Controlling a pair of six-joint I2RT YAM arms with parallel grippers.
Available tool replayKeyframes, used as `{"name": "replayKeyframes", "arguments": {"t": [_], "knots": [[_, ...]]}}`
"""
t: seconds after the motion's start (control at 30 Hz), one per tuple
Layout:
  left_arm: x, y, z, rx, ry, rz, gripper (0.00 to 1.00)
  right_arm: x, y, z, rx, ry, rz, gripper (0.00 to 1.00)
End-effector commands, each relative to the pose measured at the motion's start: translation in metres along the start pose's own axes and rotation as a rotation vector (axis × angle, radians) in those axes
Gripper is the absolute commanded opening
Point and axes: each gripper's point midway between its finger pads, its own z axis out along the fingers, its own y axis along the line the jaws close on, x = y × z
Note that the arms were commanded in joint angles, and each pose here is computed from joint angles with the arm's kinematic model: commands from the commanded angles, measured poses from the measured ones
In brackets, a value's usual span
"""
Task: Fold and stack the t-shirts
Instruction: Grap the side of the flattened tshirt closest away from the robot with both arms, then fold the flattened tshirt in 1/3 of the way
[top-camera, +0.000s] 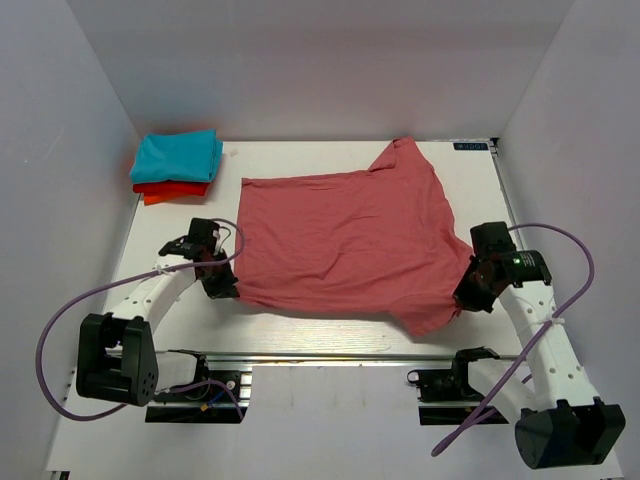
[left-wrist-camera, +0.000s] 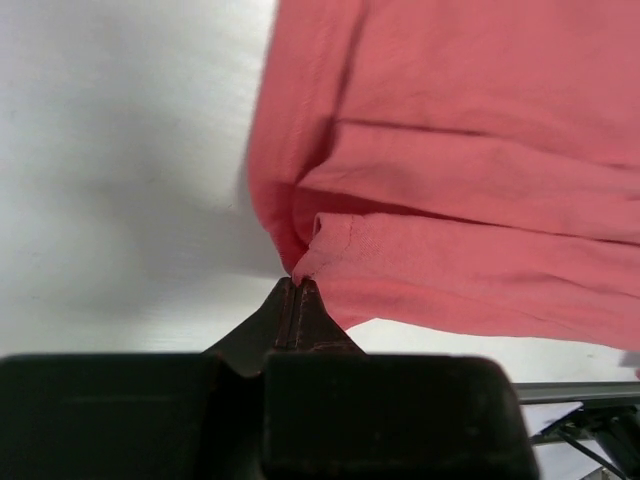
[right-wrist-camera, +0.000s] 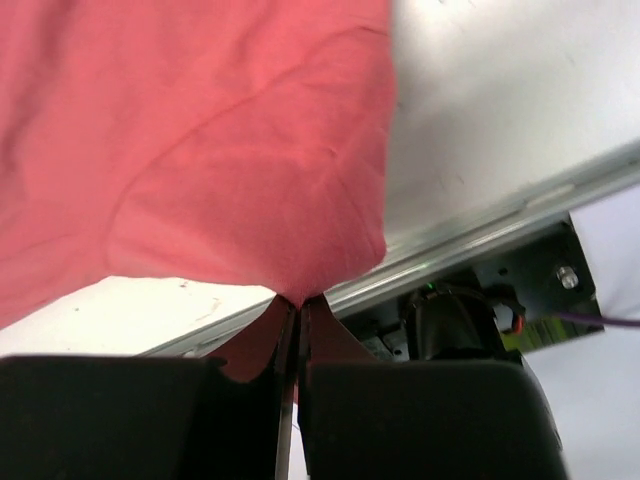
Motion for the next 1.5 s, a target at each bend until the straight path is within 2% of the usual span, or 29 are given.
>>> {"name": "replayKeyframes", "arguments": {"t": [0.0, 0.03, 0.13, 0.4, 0.53, 0.67, 0.8, 1.03, 1.07, 1.1, 1.13, 1.17, 1.2, 1.23, 1.27, 1.3, 1.33, 1.47], "knots": [[-0.034, -0.028, -0.021, 0.101, -0.113, 0.033, 0.0, -0.031, 0.026, -0.009, -0.102, -0.085, -0.042, 0.0], [-0.042, -0.034, -0.027, 0.115, -0.136, 0.037, 0.0, -0.046, 0.033, -0.016, -0.125, -0.134, -0.048, 0.0], [-0.06, -0.041, -0.03, 0.108, -0.168, 0.038, 0.0, -0.068, 0.044, -0.019, -0.12, -0.174, -0.062, 0.0], [-0.098, -0.049, -0.014, 0.022, -0.163, -0.012, 0.0, -0.118, 0.067, -0.013, -0.103, -0.228, -0.055, 0.0], [-0.133, -0.054, -0.012, -0.023, -0.22, -0.048, 0.0, -0.147, 0.084, -0.009, -0.13, -0.274, -0.035, 0.0], [-0.152, -0.056, 0.0, -0.063, -0.227, -0.051, 0.0, -0.166, 0.099, 0.004, -0.126, -0.253, -0.04, 0.0], [-0.172, -0.067, 0.006, -0.062, -0.23, -0.041, 0.0, -0.192, 0.123, 0.017, -0.192, -0.302, -0.063, 0.0], [-0.187, -0.063, 0.039, -0.122, -0.184, -0.073, 0.0, -0.231, 0.153, 0.061, -0.167, -0.238, -0.145, 0.0], [-0.186, -0.06, 0.043, -0.135, -0.18, -0.074, 0.06, -0.234, 0.158, 0.086, -0.149, -0.193, -0.17, 0.0], [-0.194, -0.062, 0.04, -0.14, -0.196, -0.074, 0.13, -0.236, 0.161, 0.092, -0.147, -0.184, -0.201, 0.02], [-0.196, -0.056, 0.046, -0.18, -0.197, -0.09, 0.43, -0.238, 0.166, 0.097, -0.155, -0.172, -0.209, 0.06], [-0.196, -0.053, 0.046, -0.201, -0.194, -0.1, 0.62, -0.251, 0.178, 0.11, -0.168, -0.167, -0.217, 0.14], [-0.208, -0.054, 0.04, -0.198, -0.225, -0.109, 0.82, -0.26, 0.183, 0.111, -0.185, -0.184, -0.243, 0.37], [-0.209, -0.053, 0.042, -0.211, -0.223, -0.118, 0.97, -0.263, 0.186, 0.113, -0.19, -0.186, -0.248, 0.47], [-0.214, -0.056, 0.038, -0.211, -0.223, -0.109, 1.0, -0.276, 0.195, 0.113, -0.207, -0.197, -0.258, 0.58], [-0.217, -0.056, 0.033, -0.217, -0.231, -0.11, 1.0, -0.277, 0.198, 0.11, -0.211, -0.198, -0.272, 0.58], [-0.22, -0.057, 0.03, -0.223, -0.238, -0.11, 1.0, -0.282, 0.199, 0.102, -0.22, -0.22, -0.273, 0.63], [-0.223, -0.061, 0.002, -0.196, -0.298, -0.103, 1.0, -0.277, 0.2, 0.073, -0.278, -0.289, -0.303, 0.74]]}}
